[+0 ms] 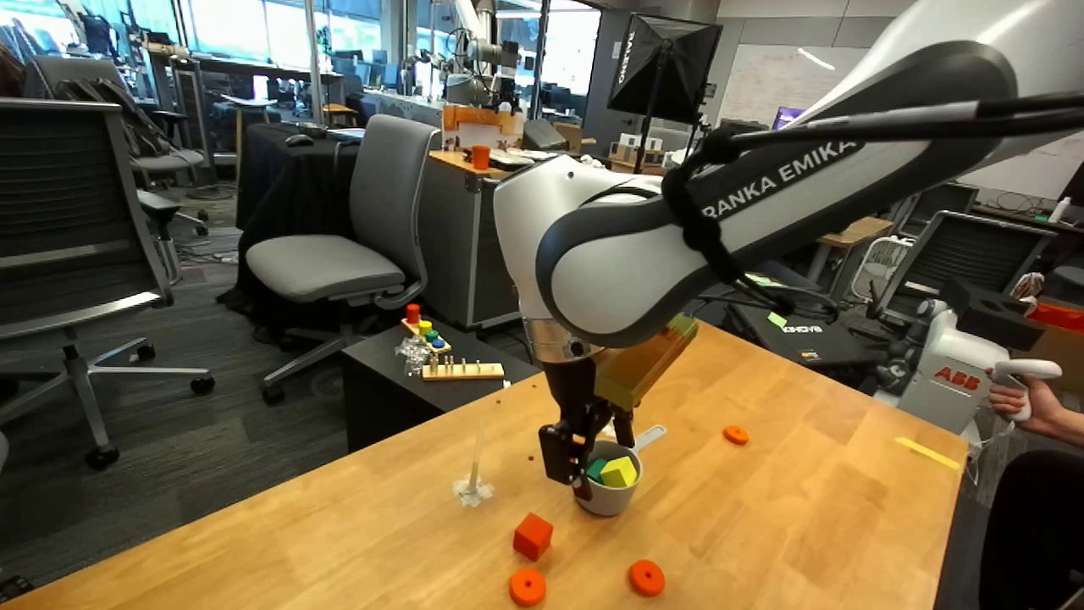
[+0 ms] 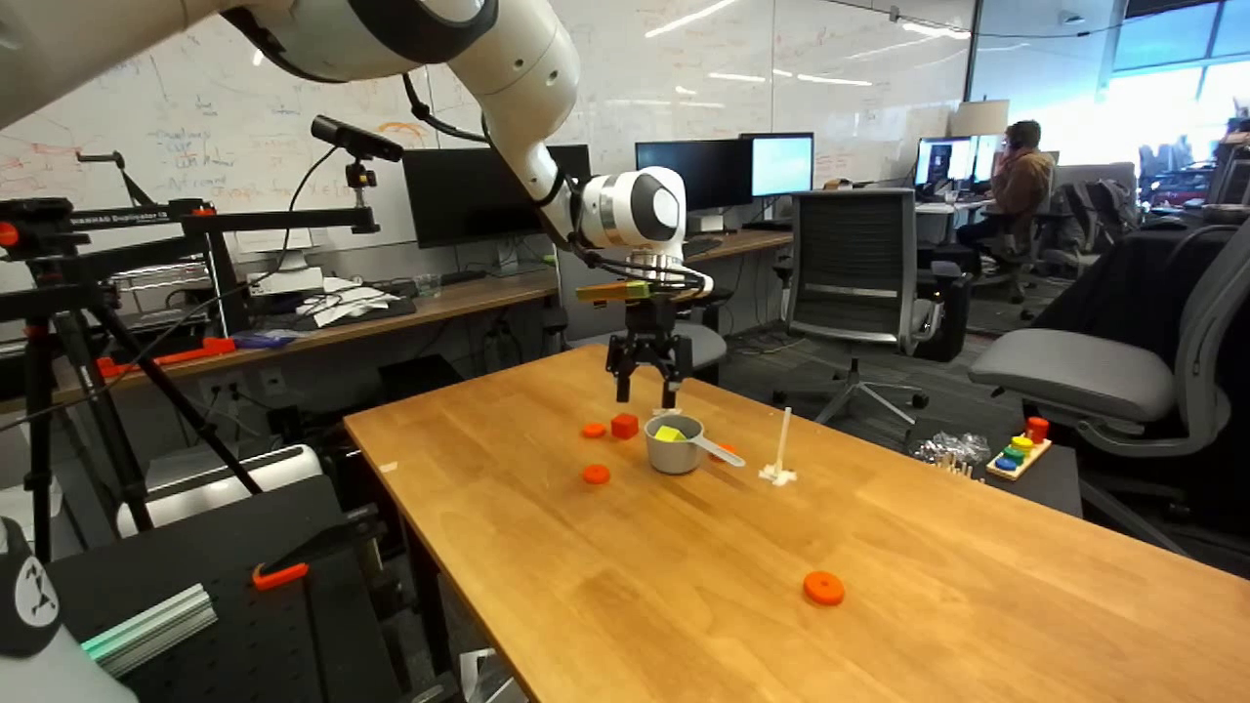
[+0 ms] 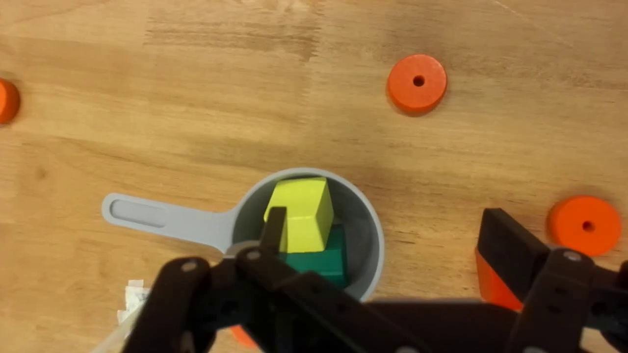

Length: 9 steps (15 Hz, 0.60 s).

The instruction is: Put the green, yellow and orange blocks inside the grey measuring cup

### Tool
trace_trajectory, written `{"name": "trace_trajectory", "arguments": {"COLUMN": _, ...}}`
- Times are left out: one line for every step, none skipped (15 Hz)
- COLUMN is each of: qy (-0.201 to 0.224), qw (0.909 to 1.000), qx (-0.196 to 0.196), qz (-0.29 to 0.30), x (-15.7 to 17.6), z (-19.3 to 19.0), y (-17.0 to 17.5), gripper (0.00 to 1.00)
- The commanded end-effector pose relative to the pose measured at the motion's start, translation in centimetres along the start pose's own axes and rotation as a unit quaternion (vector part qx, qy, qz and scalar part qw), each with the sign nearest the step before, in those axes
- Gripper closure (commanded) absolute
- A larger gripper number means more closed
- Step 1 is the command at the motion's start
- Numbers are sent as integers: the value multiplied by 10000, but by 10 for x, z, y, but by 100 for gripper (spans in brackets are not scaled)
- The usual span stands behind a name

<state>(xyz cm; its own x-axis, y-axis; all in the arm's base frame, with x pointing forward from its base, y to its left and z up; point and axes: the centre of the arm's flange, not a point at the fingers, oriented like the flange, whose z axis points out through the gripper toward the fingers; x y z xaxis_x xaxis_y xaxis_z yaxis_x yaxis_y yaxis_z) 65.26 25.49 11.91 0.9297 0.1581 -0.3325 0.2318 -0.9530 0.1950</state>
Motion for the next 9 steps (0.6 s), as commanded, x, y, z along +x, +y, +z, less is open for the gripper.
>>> {"name": "trace_trajectory", "arguments": {"qy": 17, "qw": 9999, "qx": -62, "qz": -136, "x": 19, "z": 7, "y": -18, "gripper": 0}}
{"name": "trace_trajectory", "arguments": {"qy": -2, "qw": 9998, "qx": -68, "qz": -174, "x": 23, "z": 9, "y": -23, "gripper": 0}}
{"name": "trace_trajectory", "arguments": {"qy": -1, "qw": 9997, "qx": -80, "qz": -228, "x": 28, "z": 11, "y": -30, "gripper": 0}}
{"name": "trace_trajectory", "arguments": {"qy": 14, "qw": 9996, "qx": -91, "qz": -258, "x": 32, "z": 12, "y": -35, "gripper": 0}}
{"name": "trace_trajectory", "arguments": {"qy": 41, "qw": 9995, "qx": -98, "qz": -299, "x": 35, "z": 12, "y": -41, "gripper": 0}}
{"name": "trace_trajectory", "arguments": {"qy": 64, "qw": 9994, "qx": -91, "qz": -330, "x": 38, "z": 12, "y": -46, "gripper": 0}}
{"name": "trace_trajectory", "arguments": {"qy": 88, "qw": 9993, "qx": -85, "qz": -356, "x": 41, "z": 11, "y": -50, "gripper": 0}}
{"name": "trace_trajectory", "arguments": {"qy": 108, "qw": 9992, "qx": -77, "qz": -371, "x": 43, "z": 9, "y": -53, "gripper": 0}}
{"name": "trace_trajectory", "arguments": {"qy": 146, "qw": 9991, "qx": -108, "qz": -390, "x": 44, "z": 5, "y": -56, "gripper": 0}}
